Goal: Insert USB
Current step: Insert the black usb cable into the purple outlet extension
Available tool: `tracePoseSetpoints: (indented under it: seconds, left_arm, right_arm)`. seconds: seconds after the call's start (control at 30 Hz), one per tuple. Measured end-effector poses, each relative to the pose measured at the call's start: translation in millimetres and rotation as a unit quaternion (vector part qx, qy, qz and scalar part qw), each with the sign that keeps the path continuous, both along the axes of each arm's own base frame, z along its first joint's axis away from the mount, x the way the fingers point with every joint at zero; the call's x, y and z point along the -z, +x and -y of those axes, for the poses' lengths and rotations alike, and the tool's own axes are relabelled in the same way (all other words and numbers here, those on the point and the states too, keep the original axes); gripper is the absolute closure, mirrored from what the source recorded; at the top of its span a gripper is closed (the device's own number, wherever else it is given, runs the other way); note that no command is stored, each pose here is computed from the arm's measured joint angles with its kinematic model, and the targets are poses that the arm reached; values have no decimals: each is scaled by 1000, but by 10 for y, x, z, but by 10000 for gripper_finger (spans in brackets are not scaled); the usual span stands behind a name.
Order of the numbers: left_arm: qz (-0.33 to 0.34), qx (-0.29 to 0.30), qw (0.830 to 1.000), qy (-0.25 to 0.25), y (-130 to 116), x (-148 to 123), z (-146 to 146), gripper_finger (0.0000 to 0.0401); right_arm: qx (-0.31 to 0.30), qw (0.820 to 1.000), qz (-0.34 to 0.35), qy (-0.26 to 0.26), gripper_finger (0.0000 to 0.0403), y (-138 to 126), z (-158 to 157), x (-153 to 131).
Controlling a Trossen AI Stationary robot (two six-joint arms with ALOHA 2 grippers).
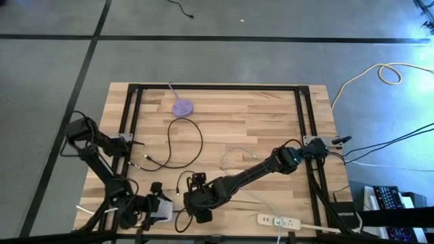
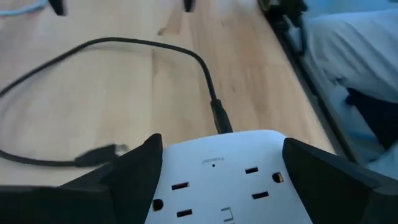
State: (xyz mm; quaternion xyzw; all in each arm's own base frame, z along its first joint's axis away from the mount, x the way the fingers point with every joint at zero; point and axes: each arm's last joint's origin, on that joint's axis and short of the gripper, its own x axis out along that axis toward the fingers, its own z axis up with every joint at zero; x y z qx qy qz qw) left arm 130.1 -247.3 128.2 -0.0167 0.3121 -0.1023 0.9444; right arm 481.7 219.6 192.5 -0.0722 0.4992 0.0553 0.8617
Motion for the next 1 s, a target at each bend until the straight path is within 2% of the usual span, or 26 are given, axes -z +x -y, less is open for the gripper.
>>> tracePoseSetpoints:
  seconds: [0.17, 0.3, 0.37, 0.5, 0.57, 0.63, 0.73, 0.83, 0.9, 1.0]
  left_arm:
    - [-18, 19, 998, -49, -262, -143, 46, 87]
    - [-46, -8, 996, -72, -452, -250, -42, 87]
    - [-68, -21, 995, -65, -533, -247, -101, 87]
    - [-103, -46, 990, -83, -625, -279, -173, 87]
    - [-86, -60, 989, -105, -610, -345, -187, 87]
    - [-47, -75, 990, -110, -560, -412, -210, 87]
    - [36, -89, 993, -63, -469, -492, -268, 87]
    - [102, -132, 986, 1, -378, -514, -371, 87]
    - [94, -172, 980, 30, -319, -470, -504, 87]
    - [0, -230, 970, 78, -267, -374, -770, 87]
  right_arm:
    - [-4, 1000, -3, 3, 13, -2, -3, 4]
    - [-14, 1000, -5, 3, 13, -5, -7, 3]
    - [-17, 1000, -5, 2, 13, -5, -7, 2]
    - [-17, 999, -26, -11, 13, -43, 13, 3]
    - [-5, 999, -40, -32, 13, -98, 47, -48]
    - [20, 998, -22, -61, 13, -139, 81, -186]
    - [54, 993, 18, -108, 13, -197, 149, -441]
    - [79, 984, 44, -153, 13, -216, 192, -532]
    - [99, 977, 54, -180, 13, -215, 224, -530]
    - [112, 974, 53, -188, 13, -218, 253, -500]
